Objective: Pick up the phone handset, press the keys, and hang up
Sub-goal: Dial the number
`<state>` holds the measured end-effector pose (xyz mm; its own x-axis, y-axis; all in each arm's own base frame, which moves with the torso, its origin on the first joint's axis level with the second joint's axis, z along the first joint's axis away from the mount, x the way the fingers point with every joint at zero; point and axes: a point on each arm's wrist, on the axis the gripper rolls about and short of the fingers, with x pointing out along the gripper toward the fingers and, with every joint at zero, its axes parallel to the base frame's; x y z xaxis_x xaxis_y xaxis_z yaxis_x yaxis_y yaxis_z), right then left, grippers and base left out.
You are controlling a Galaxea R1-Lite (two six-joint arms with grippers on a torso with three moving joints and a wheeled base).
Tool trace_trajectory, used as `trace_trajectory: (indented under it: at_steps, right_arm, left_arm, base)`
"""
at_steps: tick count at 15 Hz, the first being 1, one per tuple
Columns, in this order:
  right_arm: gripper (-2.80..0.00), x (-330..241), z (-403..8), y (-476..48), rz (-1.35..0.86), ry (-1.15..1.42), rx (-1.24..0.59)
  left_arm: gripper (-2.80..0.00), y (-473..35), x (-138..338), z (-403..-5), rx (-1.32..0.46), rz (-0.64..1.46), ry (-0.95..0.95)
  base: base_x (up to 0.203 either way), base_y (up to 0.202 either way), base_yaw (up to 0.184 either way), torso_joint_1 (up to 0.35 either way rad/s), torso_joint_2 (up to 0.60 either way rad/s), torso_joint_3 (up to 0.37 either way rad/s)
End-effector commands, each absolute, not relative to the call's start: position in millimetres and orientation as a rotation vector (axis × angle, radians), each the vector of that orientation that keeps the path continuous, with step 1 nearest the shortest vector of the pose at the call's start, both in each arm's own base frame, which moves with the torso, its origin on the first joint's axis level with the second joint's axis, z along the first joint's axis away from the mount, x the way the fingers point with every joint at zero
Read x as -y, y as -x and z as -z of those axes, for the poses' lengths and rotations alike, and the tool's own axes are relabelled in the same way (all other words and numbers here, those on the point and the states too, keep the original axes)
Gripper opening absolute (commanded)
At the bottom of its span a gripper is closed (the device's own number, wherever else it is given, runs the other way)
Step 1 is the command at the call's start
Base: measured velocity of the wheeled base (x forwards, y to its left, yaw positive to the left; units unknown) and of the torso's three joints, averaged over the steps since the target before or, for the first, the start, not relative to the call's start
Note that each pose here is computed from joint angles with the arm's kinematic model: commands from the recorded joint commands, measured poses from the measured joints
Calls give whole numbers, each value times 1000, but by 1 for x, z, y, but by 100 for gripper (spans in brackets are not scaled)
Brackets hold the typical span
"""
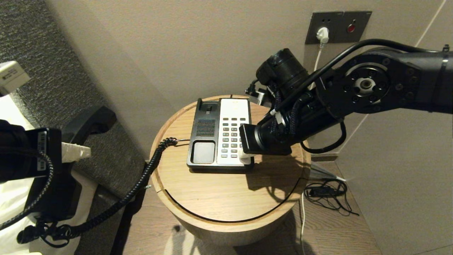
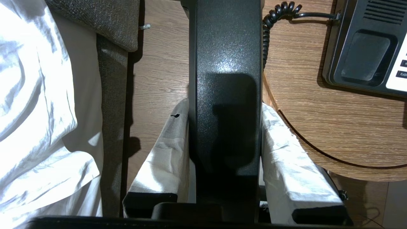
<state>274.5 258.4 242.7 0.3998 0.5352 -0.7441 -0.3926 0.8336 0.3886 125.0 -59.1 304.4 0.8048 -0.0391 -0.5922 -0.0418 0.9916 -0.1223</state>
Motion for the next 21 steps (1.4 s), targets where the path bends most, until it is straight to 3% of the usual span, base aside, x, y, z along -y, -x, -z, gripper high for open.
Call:
trace_trajectory:
  at_steps: [1,7,12,17,21]
  right_arm:
    - [-280,-258,-238,-275,-583,-153,-1017]
    - [-280,-255,-234,-276,-571,-140,-1019]
    - [-280,-244,-269,-257,-613,-183,-944]
    - [-280,-240,-271,-254,-608,-184,-945]
    - [-280,-198,-310,-224,-588,-273,-866]
  left_arm:
    - [-280,-125,59,-304,-641,-6,131]
    - [-280,-124,59,-302,-650,2,152]
    - [-280,-122,58,-304,-642,3,159]
    - [-280,-123,59,-304,-644,5,156]
    - [-280,-136,69,-303,-638,41,139]
  base:
    - [0,0,0,0,0,0]
    - [0,0,0,0,0,0]
    - [0,0,0,0,0,0]
    - [0,0,0,0,0,0]
    - [0,0,0,0,0,0]
